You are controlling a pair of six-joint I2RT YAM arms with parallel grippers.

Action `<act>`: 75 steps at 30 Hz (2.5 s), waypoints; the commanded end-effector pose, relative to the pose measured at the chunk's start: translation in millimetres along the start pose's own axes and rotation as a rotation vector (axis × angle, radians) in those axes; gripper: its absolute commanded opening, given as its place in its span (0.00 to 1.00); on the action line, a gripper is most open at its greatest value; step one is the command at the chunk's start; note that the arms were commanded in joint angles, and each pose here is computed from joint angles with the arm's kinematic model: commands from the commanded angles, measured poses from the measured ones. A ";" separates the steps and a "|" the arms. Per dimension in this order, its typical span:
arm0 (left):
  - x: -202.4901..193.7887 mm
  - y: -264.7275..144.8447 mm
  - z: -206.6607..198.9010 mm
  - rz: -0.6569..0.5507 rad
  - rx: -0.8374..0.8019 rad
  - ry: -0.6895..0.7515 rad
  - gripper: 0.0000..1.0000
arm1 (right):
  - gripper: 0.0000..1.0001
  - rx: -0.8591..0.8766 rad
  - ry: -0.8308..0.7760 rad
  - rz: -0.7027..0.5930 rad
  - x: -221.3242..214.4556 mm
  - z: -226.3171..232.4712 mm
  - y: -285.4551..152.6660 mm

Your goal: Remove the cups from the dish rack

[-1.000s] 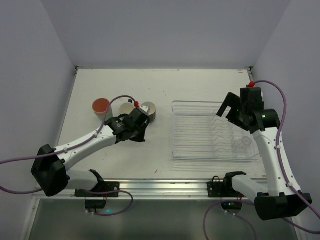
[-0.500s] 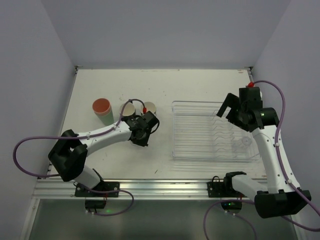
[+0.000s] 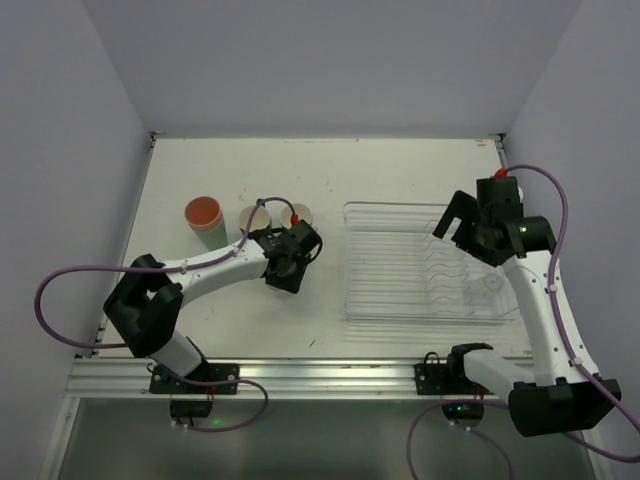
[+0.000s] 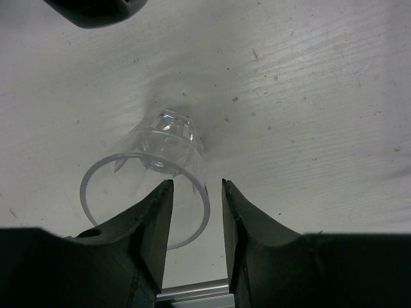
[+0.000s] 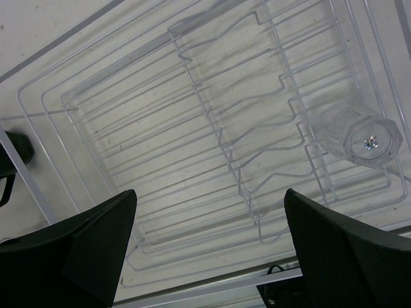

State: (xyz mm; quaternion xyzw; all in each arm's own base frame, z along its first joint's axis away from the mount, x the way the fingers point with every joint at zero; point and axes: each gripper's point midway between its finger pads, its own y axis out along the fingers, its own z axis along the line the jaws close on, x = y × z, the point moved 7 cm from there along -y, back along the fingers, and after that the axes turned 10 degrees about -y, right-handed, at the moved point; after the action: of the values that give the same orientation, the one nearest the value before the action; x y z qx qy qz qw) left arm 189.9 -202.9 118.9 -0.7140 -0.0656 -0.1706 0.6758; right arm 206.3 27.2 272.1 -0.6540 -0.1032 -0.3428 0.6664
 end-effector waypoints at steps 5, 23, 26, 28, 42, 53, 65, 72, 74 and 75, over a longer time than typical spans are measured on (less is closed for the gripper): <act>24.8 -22.0 -8.2 -0.133 -0.019 -0.042 0.50 | 0.99 -0.049 0.025 -0.026 -0.8 -6.6 2.0; 66.9 -132.9 -32.4 -0.395 -0.294 -0.077 0.65 | 0.99 -0.583 0.527 0.063 -36.2 -68.7 17.3; 67.9 -135.5 -37.8 -0.384 -0.327 -0.069 0.65 | 0.99 -0.590 0.524 0.075 -46.7 -71.4 31.0; 66.0 -132.8 -42.3 -0.364 -0.335 -0.061 0.65 | 0.99 -0.624 0.539 0.071 -51.7 -78.1 36.1; 46.7 -128.6 -73.8 -0.297 -0.371 -0.023 0.65 | 0.99 -0.673 0.593 0.027 -54.6 -101.6 63.1; 47.2 -118.4 -81.3 -0.275 -0.345 -0.001 0.65 | 0.99 -0.664 0.583 0.079 -45.9 -107.6 98.2; 48.3 -106.0 -85.5 -0.264 -0.328 0.019 0.66 | 0.75 -0.614 0.538 0.076 -38.9 -106.3 123.9; 47.1 -99.0 -88.2 -0.249 -0.328 0.026 0.66 | 0.23 -0.626 0.522 0.057 -38.2 -109.0 126.5; 47.5 -100.0 -88.1 -0.253 -0.330 0.023 0.66 | 0.05 -0.629 0.521 0.057 -37.1 -109.1 124.6; 47.9 -101.5 -88.0 -0.256 -0.333 0.022 0.66 | 0.00 -0.629 0.522 0.052 -35.5 -108.9 122.7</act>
State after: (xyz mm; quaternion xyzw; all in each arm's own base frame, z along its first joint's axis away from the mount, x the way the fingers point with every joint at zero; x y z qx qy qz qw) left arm 186.0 -281.6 220.8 -0.7911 -0.1082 -0.2619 0.5421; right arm 214.4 -68.5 136.3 -0.7170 0.2052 -0.4782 0.4638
